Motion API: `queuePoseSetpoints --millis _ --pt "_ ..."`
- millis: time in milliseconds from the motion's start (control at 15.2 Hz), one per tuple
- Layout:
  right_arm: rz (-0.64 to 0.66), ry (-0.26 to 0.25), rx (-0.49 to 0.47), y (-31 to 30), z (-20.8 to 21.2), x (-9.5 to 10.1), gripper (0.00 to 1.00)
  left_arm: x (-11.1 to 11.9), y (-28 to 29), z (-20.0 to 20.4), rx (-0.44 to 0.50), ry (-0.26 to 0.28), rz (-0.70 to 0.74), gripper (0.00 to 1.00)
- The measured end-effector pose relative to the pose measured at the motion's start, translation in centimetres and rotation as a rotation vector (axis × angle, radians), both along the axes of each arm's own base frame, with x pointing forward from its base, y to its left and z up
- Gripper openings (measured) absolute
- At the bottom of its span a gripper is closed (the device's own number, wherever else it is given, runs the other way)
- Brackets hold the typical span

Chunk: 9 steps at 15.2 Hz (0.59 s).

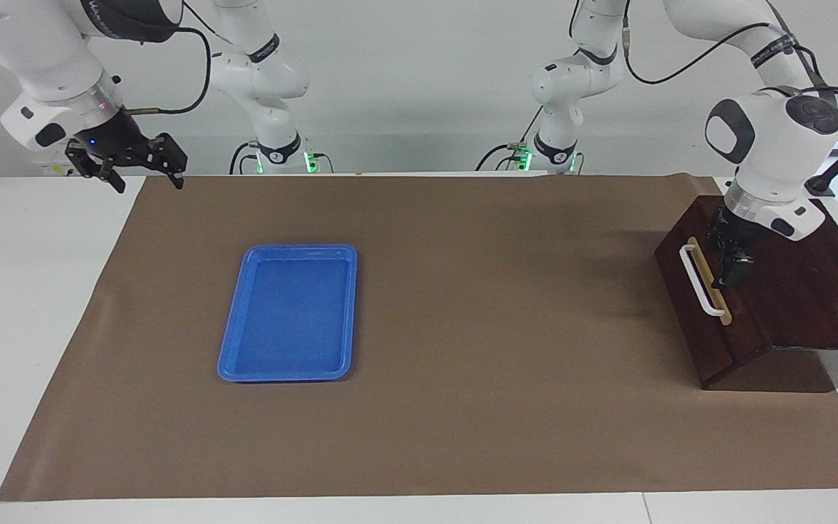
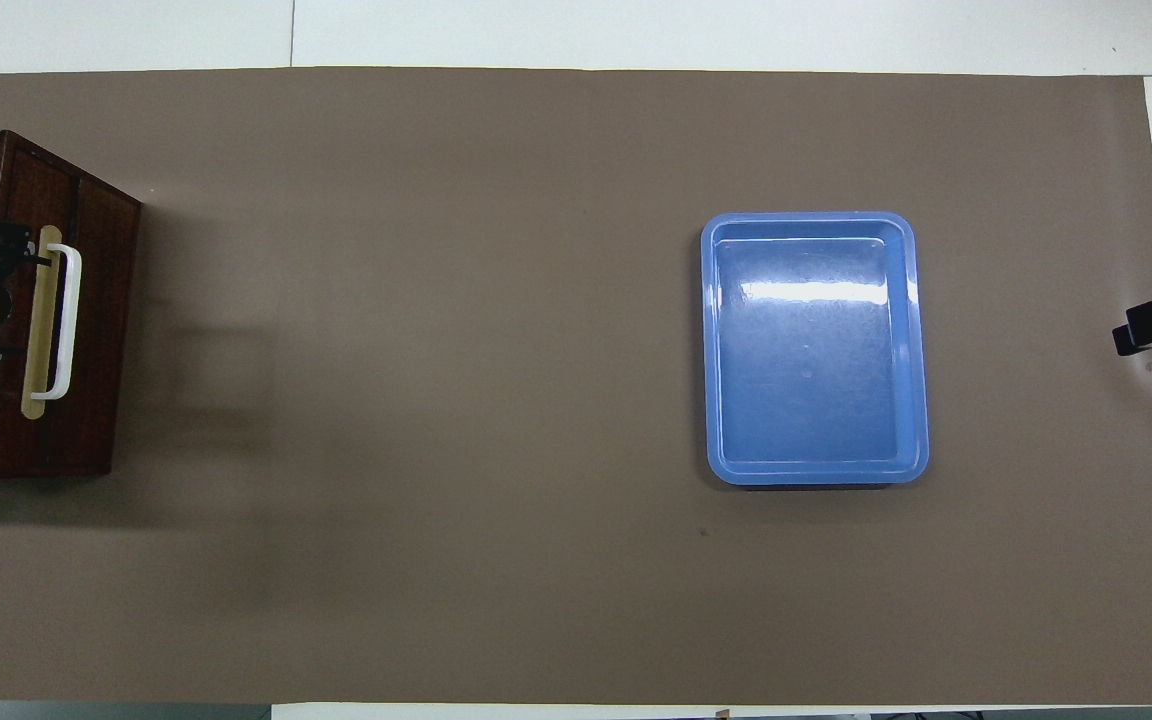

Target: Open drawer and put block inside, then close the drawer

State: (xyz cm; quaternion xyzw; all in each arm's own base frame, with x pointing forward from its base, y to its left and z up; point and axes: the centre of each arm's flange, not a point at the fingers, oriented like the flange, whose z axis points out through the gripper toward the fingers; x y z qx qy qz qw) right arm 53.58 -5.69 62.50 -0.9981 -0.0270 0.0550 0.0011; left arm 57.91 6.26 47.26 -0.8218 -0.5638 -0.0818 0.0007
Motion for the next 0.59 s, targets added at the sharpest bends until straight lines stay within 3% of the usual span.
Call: queuePoseSetpoints --millis 263,591 --pt "-0.004 -0.001 -0.006 -0.3 0.0 0.0 1.0 1.4 -6.2 4.3 0.008 -0.063 -0.121 1.0" --pt "0.0 -0.001 -0.034 -0.4 0.1 0.0 1.0 0.3 -11.8 8.1 0.043 0.041 -0.434 1.0"
